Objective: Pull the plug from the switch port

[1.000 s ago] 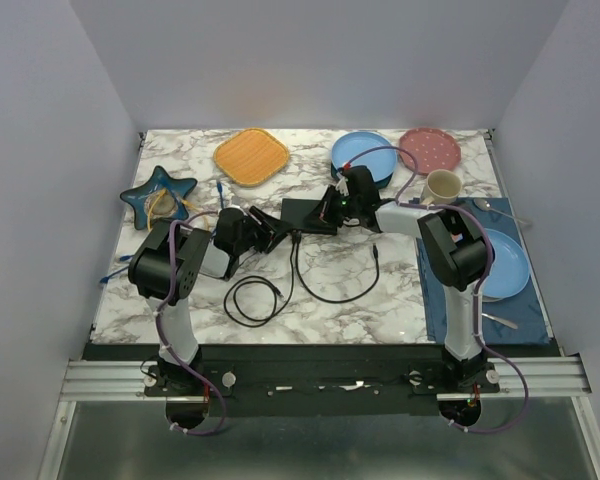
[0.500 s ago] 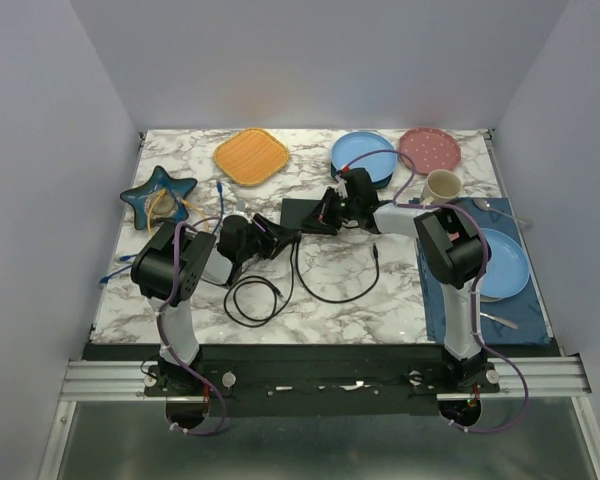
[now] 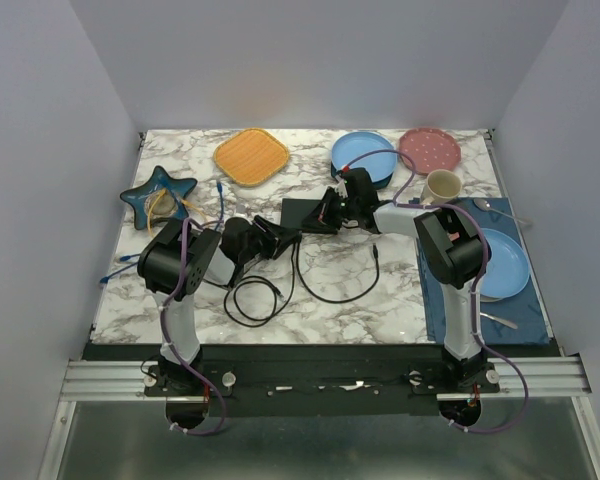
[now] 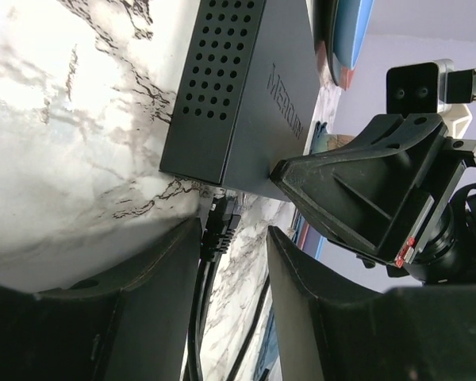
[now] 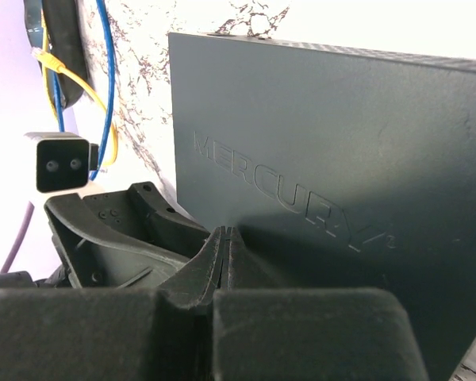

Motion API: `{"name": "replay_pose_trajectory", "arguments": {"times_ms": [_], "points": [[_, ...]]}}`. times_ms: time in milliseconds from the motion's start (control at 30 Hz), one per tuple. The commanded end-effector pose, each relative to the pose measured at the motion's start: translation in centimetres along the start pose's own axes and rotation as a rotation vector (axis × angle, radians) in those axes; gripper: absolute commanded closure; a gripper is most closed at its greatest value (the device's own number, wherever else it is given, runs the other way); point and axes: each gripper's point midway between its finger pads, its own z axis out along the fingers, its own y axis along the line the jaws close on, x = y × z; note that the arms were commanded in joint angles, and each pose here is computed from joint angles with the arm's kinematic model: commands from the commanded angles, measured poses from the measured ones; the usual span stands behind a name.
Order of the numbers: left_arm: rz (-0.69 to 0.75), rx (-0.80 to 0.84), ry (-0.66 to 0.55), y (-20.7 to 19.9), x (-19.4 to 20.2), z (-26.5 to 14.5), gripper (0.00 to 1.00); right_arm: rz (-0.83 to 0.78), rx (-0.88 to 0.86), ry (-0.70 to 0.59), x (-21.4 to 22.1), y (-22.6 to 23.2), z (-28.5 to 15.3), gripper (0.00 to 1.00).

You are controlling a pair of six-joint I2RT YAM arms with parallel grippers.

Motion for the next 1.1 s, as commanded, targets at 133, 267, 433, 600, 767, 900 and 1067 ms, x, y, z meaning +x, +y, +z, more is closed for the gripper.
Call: {"name": "replay_pose_trajectory", "arguments": {"times_ms": [133,267,433,600,767,900,1067], "points": [[-0.045,-0.078,-0.058,2.1,-0.7,0.5,0.54,0.008,0.004,0.016,0.2,-0.3,0.6,0.99],[-0.051,-0.115,-0.079,2.7,-1.1,0.4,0.57,0.010,0.006,0.020,0.4,-0.5,0.6,0.99],[-0.077,-0.165,-0.084,3.4,-1.1,0.5,0.57,0.009,0.009,0.019,0.4,-0.6,0.7,0.99],[-0.046,-0.231,-0.096,3.5,-1.6,0.4,0.52,0.007,0.015,0.016,0.4,-0.8,0.7,0.99],[-0.031,-0.269,-0.086,4.1,-1.4,0.4,0.52,0.007,0.015,0.014,0.3,-0.7,0.7,0.99],[-0.033,-0.276,-0.075,4.5,-1.1,0.5,0.54,0.007,0.015,0.018,0.4,-0.8,0.7,0.99],[-0.035,-0.256,-0.057,4.5,-0.7,0.8,0.55,0.007,0.018,0.016,0.4,-0.9,0.7,0.99]]}}
